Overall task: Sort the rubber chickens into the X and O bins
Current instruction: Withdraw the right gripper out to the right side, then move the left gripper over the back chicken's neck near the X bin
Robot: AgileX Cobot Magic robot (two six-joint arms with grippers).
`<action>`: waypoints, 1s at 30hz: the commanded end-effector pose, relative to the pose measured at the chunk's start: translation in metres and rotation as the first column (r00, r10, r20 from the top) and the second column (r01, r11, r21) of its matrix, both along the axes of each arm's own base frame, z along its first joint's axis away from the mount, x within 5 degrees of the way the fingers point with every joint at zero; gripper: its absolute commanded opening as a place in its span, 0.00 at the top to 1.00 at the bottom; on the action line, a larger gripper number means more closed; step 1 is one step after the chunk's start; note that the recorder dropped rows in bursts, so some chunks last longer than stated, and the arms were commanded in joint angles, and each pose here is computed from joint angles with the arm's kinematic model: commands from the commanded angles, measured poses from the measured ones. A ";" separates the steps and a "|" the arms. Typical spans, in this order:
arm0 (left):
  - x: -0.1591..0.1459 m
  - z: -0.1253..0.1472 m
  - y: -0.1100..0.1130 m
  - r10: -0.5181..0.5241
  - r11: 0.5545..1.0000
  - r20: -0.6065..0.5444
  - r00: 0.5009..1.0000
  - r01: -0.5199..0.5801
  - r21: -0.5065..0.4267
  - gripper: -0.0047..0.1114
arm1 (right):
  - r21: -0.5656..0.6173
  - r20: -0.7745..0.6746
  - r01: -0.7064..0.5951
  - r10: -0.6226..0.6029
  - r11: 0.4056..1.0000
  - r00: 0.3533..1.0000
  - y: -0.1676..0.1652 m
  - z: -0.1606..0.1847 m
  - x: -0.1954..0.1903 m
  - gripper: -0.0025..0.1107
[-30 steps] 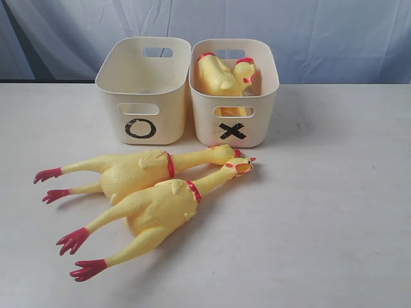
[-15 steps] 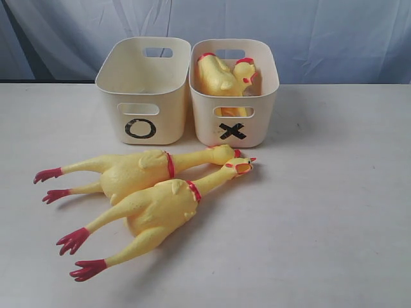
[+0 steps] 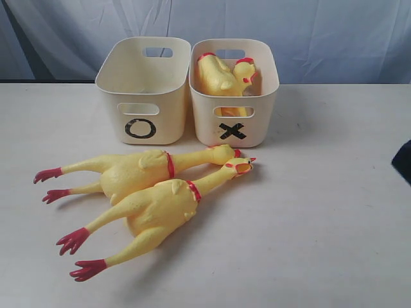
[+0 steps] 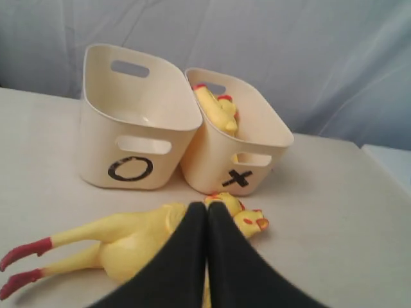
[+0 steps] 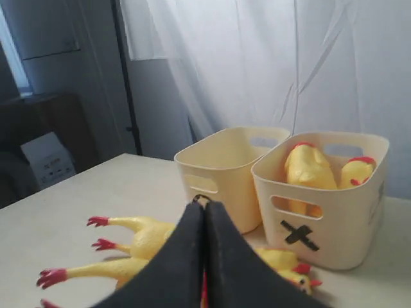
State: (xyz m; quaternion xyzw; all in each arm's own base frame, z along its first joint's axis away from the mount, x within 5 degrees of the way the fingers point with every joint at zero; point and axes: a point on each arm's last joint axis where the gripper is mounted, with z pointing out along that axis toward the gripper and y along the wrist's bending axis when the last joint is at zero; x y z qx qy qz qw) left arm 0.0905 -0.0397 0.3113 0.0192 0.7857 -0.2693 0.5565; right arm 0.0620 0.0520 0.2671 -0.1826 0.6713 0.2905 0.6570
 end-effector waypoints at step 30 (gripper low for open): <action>0.057 -0.012 -0.013 -0.306 0.945 -0.339 0.890 0.327 0.004 0.68 | -0.111 -0.228 -0.098 0.071 0.989 0.971 0.019 -0.026 0.016 0.99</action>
